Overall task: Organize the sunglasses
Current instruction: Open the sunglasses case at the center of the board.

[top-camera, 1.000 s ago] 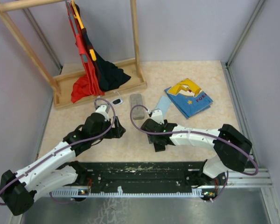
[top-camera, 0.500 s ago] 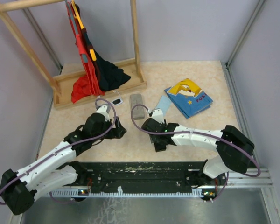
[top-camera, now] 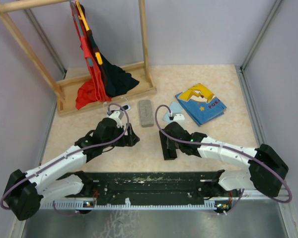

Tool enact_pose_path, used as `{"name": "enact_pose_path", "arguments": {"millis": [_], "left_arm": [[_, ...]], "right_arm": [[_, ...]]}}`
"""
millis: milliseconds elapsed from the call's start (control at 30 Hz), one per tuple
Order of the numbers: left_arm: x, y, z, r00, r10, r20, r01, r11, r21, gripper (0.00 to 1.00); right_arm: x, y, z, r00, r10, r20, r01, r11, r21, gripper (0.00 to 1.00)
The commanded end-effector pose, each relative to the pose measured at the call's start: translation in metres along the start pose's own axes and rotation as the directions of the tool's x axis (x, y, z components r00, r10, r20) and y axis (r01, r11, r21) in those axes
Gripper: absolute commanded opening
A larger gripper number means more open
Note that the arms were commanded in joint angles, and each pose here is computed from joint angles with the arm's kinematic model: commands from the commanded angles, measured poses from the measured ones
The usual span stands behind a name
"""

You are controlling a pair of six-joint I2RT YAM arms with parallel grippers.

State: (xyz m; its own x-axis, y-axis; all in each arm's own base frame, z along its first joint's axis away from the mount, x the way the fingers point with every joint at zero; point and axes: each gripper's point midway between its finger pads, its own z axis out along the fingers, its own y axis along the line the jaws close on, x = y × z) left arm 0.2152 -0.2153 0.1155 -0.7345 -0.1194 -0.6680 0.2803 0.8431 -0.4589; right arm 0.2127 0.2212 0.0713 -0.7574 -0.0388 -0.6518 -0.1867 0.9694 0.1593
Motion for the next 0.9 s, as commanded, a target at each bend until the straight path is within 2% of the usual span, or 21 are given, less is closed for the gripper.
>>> {"name": "enact_pose_path", "arguments": {"millis": [0,167,400,700,867], "left_arm": [[-0.012,-0.019,0.007,1.000,0.000,0.024,-0.002,0.997,0.078,0.82],[-0.011,-0.033,0.016,1.000,0.028,-0.002,-0.028,0.993,0.115,0.79],[-0.006,-0.063,0.031,0.996,0.088,0.000,-0.088,0.989,0.121,0.80],[0.016,-0.094,0.065,0.989,0.141,-0.052,-0.134,0.984,0.118,0.82],[0.031,-0.101,0.080,0.981,0.175,-0.080,-0.167,0.981,0.097,0.82]], "right_arm": [[-0.007,0.007,-0.006,0.996,0.082,0.034,-0.079,0.994,-0.082,0.16],[-0.010,0.001,-0.012,0.992,0.110,0.056,-0.104,0.990,-0.093,0.09],[-0.011,-0.005,-0.017,0.984,0.164,0.076,-0.154,0.980,-0.126,0.00],[-0.002,-0.019,-0.017,0.937,0.343,0.066,-0.319,0.916,-0.242,0.00],[0.005,-0.019,-0.015,0.921,0.386,0.046,-0.359,0.890,-0.281,0.00]]}}
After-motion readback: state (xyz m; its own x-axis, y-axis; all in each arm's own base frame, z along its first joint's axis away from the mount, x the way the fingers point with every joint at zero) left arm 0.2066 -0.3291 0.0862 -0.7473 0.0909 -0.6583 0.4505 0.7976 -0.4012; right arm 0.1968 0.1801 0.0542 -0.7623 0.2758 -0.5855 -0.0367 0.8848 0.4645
